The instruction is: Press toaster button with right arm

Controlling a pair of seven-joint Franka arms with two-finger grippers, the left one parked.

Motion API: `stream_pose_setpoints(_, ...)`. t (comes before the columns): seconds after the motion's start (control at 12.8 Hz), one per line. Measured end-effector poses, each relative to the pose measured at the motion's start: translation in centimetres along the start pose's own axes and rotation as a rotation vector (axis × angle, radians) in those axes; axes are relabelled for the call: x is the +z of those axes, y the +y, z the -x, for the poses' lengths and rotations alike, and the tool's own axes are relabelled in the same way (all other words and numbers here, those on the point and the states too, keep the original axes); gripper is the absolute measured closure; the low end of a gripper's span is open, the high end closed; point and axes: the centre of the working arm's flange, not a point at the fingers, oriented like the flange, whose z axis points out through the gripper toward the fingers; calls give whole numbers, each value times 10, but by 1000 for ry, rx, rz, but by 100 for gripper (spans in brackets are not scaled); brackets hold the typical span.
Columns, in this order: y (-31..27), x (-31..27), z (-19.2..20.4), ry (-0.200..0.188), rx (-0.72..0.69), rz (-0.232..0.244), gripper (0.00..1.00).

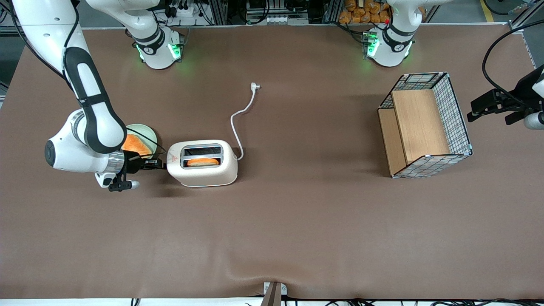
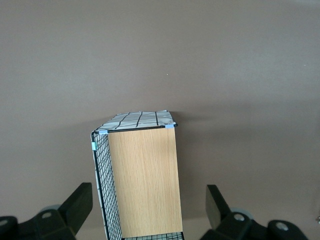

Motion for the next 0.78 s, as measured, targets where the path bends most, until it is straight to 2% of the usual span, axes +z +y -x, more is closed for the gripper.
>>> stream_pose_setpoints(0.39, 10, -5, -4, 14, -8, 3, 99)
stream_pose_setpoints(0.71, 18, -17, -11, 8, -29, 13, 99)
stream_pose_setpoints(0.78, 20, -23, -13, 5, -37, 20, 92)
